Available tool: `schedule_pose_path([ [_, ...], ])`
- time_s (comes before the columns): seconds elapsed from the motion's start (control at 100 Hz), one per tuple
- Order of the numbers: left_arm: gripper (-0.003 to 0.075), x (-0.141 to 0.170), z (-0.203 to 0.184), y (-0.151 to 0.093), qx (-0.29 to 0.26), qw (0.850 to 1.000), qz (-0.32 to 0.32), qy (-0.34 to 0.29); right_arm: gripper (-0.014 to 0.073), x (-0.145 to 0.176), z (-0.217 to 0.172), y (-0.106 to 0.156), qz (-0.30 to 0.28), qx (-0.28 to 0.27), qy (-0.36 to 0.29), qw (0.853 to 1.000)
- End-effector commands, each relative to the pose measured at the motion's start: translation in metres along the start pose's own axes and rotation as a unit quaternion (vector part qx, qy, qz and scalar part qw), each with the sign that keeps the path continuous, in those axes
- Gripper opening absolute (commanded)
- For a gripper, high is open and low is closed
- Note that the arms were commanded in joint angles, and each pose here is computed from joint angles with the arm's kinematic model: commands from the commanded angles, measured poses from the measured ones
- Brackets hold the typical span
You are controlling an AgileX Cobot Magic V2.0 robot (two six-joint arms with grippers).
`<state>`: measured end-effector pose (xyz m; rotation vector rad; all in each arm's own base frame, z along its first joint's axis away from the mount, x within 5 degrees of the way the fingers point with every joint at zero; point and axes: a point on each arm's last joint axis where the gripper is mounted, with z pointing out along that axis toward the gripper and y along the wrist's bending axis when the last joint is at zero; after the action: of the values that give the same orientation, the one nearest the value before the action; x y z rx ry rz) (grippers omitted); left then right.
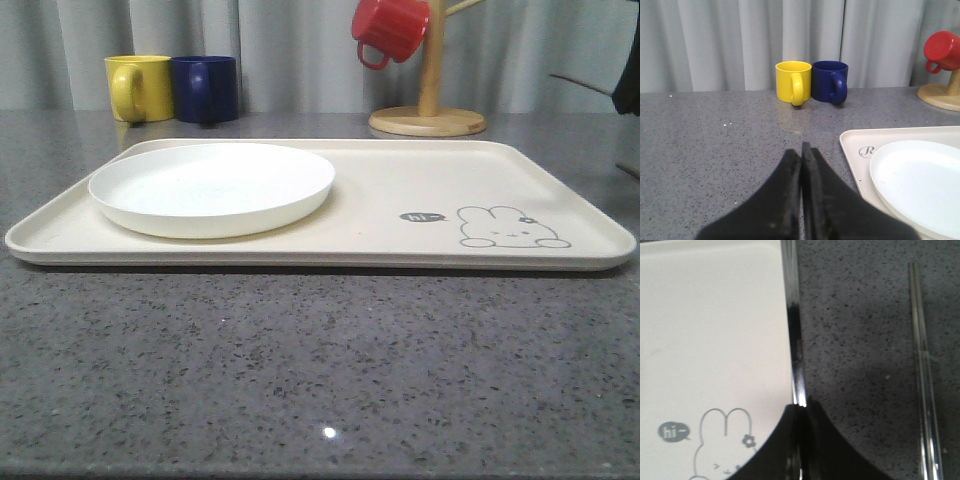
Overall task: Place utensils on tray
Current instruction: 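Grasp the silver fork on the table with the right gripper, then lower the fork onto the tray beside the plate and open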
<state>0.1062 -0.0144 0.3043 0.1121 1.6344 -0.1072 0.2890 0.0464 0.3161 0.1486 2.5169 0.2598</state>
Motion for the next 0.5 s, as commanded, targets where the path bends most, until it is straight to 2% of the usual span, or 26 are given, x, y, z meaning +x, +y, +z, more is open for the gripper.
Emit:
schedule_pose_path([
  [0.0, -0.0018, -0.016, -0.001, 0.003, -0.014, 0.999, -0.005, -0.051, -0.0037, -0.011, -0.026, 0.017, 0.003, -0.03, -0.049, 0.998],
  [0.2, -0.0018, -0.016, -0.001, 0.003, -0.014, 0.999, -0.005, -0.051, -0.0037, -0.003, -0.025, 0.055, 0.007, -0.066, -0.06, 0.996],
  [0.49, -0.0018, -0.016, -0.001, 0.003, -0.014, 0.999, -0.005, -0.051, -0.0037, 0.014, 0.009, 0.096, 0.015, -0.051, -0.04, 0.998],
])
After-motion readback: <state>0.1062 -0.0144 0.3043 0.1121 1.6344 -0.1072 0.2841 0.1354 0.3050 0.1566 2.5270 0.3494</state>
